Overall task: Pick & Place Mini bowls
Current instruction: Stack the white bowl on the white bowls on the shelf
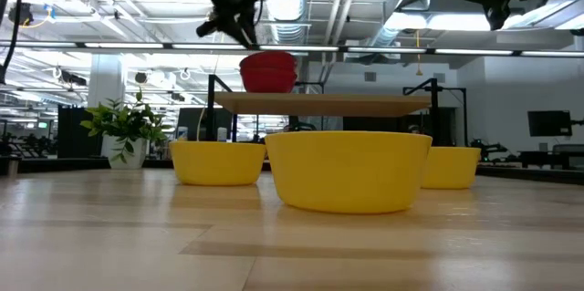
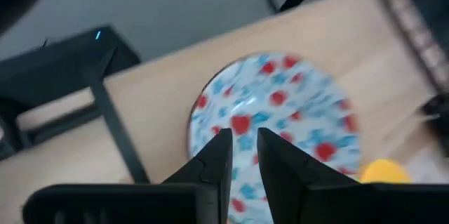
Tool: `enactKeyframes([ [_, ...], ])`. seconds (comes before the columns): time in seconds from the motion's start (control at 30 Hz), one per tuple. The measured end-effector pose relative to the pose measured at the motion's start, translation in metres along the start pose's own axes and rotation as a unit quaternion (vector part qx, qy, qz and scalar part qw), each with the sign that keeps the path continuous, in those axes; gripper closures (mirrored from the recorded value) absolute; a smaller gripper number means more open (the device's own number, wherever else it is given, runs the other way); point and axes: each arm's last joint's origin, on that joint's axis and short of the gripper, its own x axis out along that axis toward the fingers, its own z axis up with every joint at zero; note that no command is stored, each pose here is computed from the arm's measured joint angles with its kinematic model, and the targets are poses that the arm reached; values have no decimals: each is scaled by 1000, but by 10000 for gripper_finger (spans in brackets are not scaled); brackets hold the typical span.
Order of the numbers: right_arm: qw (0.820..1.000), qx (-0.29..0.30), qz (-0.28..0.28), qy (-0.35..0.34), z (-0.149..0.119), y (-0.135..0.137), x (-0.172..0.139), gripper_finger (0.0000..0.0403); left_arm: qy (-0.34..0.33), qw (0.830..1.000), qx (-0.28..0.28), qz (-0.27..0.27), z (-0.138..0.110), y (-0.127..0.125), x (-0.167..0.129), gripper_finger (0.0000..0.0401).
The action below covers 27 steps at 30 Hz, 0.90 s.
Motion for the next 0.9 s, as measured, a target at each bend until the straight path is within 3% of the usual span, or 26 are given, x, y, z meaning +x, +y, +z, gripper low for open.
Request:
enactKeyframes([
  [0.23,1000,0,-1,0,0,0,0,386,-38,995,55,-67,-13,-48,-4,334],
  [0.37,1000,2,-1,0,0,0,0,386,-42,992,105,-53,-24,-70,11,334],
  [0.9,1000,5,2,1,0,0,0,386,-1,994,103,-19,-32,-75,57,334],
])
